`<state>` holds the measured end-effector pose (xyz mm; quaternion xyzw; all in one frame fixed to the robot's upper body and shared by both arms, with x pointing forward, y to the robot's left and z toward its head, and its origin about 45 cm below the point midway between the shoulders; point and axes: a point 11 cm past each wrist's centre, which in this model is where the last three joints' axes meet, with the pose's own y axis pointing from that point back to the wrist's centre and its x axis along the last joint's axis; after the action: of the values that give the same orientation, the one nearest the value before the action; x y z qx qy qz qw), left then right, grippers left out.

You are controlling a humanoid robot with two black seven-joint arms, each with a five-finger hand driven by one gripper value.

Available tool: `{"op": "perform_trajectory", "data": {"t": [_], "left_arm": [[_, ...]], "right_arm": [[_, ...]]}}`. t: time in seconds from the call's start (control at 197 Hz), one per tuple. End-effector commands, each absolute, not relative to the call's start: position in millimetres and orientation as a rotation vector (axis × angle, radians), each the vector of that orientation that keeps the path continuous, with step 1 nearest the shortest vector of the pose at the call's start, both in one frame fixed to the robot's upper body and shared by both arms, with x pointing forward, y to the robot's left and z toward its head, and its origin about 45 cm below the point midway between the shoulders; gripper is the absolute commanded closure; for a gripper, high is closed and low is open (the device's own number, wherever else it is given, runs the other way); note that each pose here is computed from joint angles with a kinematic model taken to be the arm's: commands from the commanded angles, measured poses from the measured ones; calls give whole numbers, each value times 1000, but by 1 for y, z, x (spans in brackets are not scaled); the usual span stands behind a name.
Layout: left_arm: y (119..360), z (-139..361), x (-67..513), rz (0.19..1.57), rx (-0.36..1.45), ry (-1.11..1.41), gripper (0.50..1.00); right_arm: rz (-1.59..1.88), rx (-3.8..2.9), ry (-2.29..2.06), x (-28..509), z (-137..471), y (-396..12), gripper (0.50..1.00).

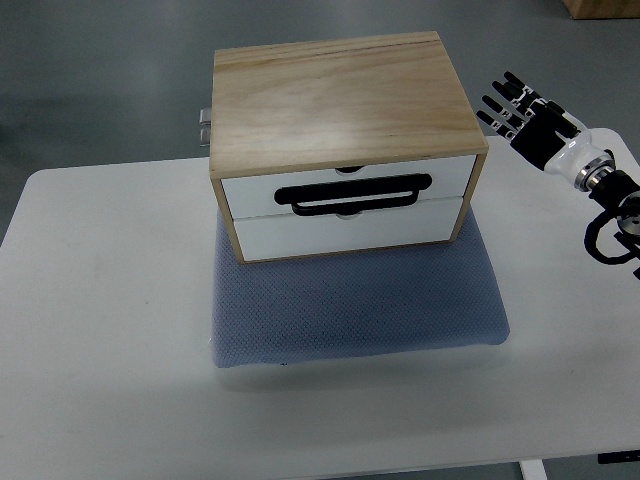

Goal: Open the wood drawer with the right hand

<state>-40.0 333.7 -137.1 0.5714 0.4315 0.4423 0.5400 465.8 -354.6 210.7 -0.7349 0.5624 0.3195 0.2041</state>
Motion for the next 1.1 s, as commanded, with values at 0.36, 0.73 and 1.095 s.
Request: {"op": "perform_trajectory", "data": {"t": [0.36,0.73,1.095], "left_arm": [[338,-137,-39,1059,1369,1017,500],[338,-137,-38,1062,1367,1018,500],[338,-137,-38,1061,1367,1017,500]], "right_arm": [[885,-2048,1563,467,213,-354,556],[859,-2047,1565,467,220,-364,556],[783,-2079,1611,473,243,-380,556]]}}
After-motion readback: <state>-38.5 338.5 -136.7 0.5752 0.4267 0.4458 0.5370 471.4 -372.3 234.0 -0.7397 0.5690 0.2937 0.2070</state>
